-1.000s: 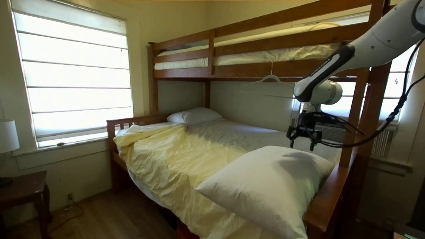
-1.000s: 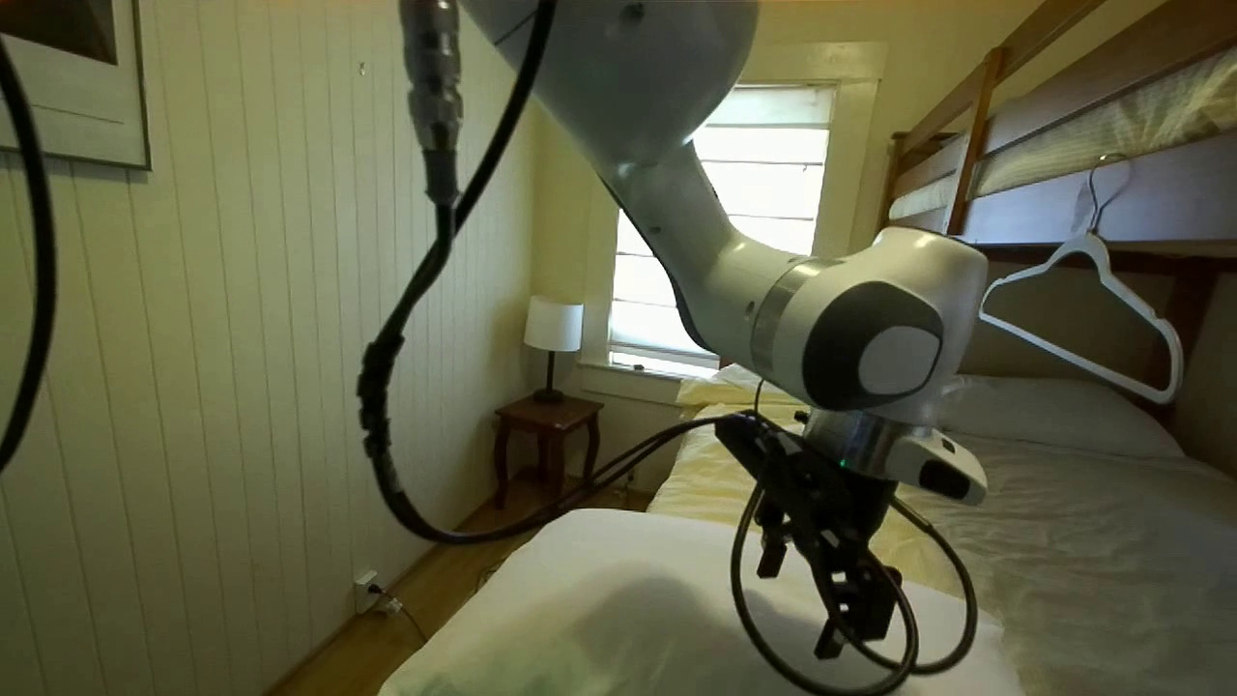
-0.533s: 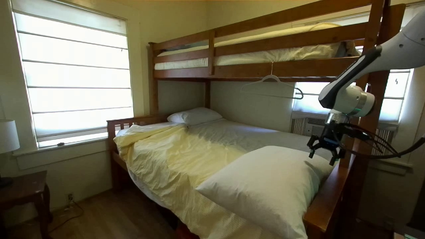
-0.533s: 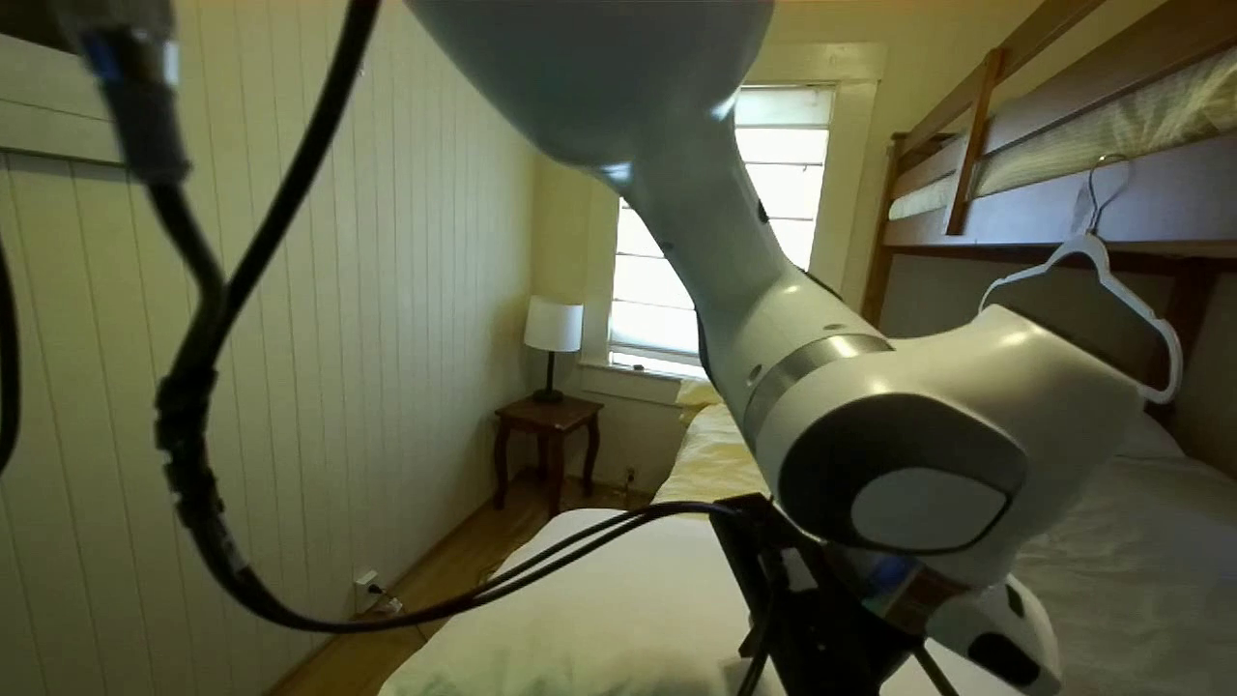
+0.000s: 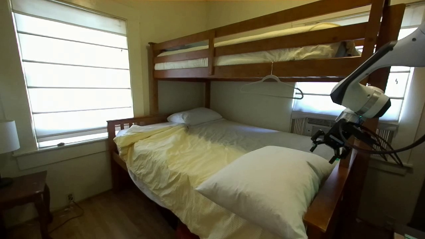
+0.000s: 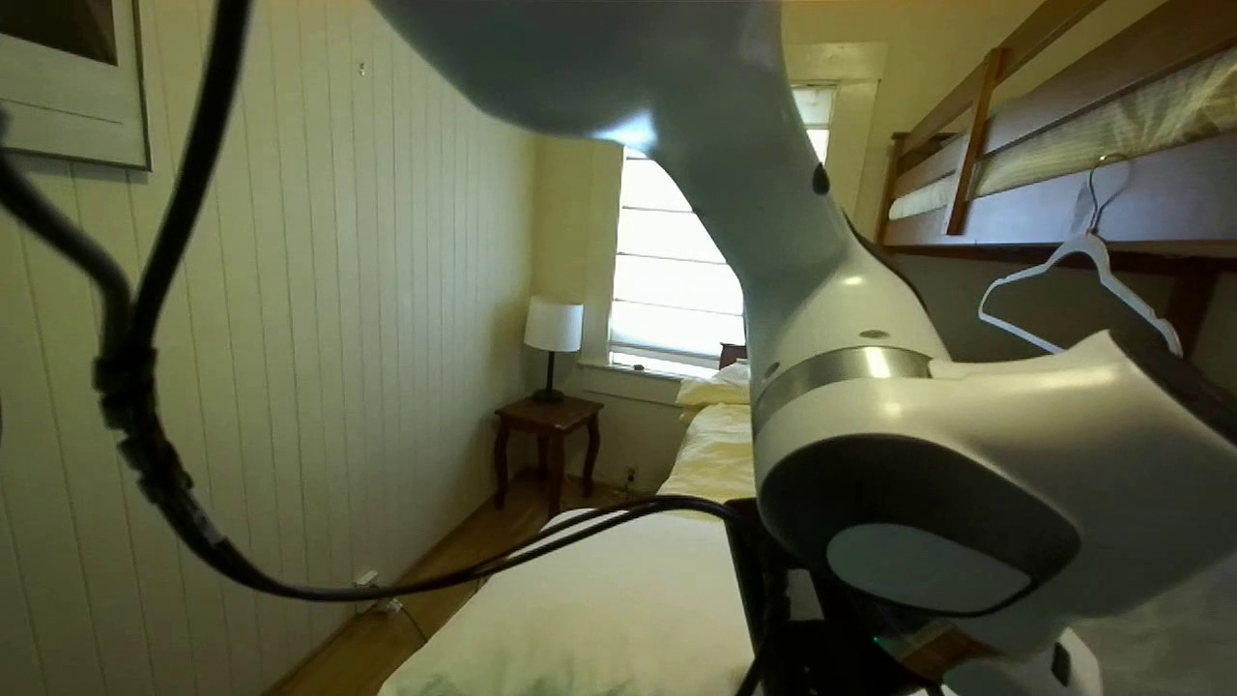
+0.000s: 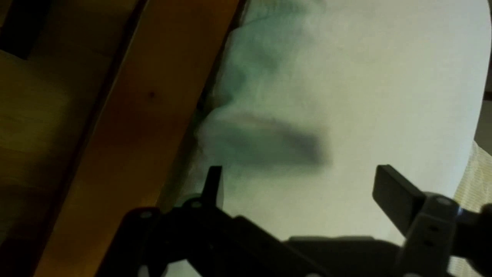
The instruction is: Move the pillow to the left
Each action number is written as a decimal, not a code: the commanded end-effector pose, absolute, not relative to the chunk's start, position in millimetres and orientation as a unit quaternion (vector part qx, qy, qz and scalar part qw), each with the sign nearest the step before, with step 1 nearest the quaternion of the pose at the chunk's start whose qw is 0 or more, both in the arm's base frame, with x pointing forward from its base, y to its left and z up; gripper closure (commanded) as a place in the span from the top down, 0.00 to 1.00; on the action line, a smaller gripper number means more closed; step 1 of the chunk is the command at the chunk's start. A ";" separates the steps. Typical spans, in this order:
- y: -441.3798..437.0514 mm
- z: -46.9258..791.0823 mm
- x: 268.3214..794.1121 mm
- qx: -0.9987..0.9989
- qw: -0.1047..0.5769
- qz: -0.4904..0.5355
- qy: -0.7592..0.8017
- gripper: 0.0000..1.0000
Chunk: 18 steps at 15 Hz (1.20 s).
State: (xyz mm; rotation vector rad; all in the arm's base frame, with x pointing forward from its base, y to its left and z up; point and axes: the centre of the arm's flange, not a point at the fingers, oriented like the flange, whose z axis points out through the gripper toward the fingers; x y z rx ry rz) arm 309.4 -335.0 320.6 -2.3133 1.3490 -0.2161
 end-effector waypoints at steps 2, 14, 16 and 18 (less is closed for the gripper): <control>-365.6 310.7 271.6 -0.823 0.217 -0.080 0.519 1.00; -390.0 266.6 274.1 -0.849 0.220 -0.101 0.469 1.00; -393.7 260.7 280.5 -0.850 0.224 -0.105 0.465 1.00; -352.3 263.3 331.2 -0.847 0.229 -0.110 0.467 1.00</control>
